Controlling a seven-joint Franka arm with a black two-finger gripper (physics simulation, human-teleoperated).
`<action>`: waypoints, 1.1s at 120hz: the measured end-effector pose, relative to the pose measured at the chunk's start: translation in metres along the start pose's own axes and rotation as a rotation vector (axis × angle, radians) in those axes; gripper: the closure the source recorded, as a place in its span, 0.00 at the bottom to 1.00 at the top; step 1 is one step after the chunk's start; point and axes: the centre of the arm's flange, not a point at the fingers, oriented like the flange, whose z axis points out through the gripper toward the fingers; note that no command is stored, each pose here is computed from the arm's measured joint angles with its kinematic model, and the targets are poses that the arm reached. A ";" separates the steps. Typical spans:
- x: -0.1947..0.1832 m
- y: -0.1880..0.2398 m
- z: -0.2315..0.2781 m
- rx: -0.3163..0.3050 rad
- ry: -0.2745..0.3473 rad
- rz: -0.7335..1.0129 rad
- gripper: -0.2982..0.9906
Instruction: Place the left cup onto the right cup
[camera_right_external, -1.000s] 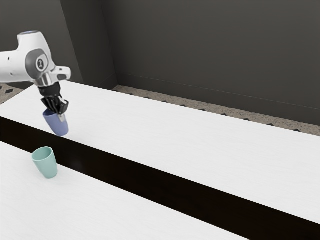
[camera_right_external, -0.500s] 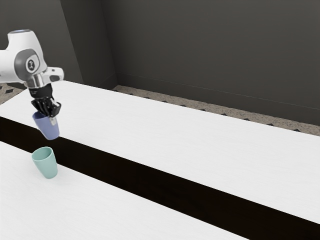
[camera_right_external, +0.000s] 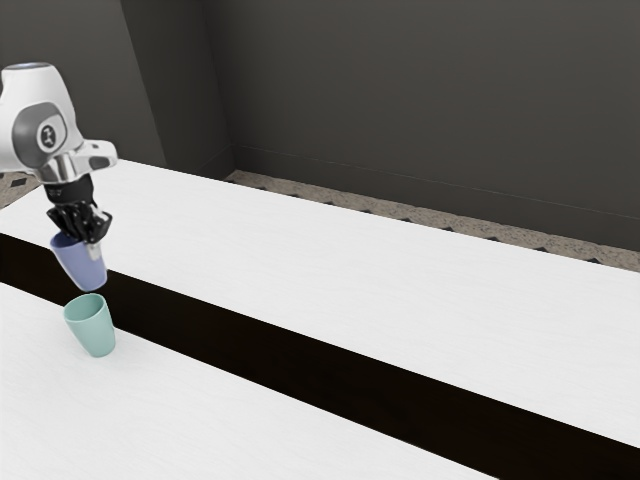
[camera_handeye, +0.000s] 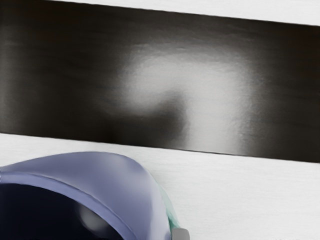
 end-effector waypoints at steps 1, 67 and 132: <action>0.000 0.000 0.000 0.000 0.000 -0.001 0.84; -0.019 0.003 0.001 0.012 -0.014 -0.060 0.84; -0.026 0.011 0.013 0.007 -0.041 -0.107 0.84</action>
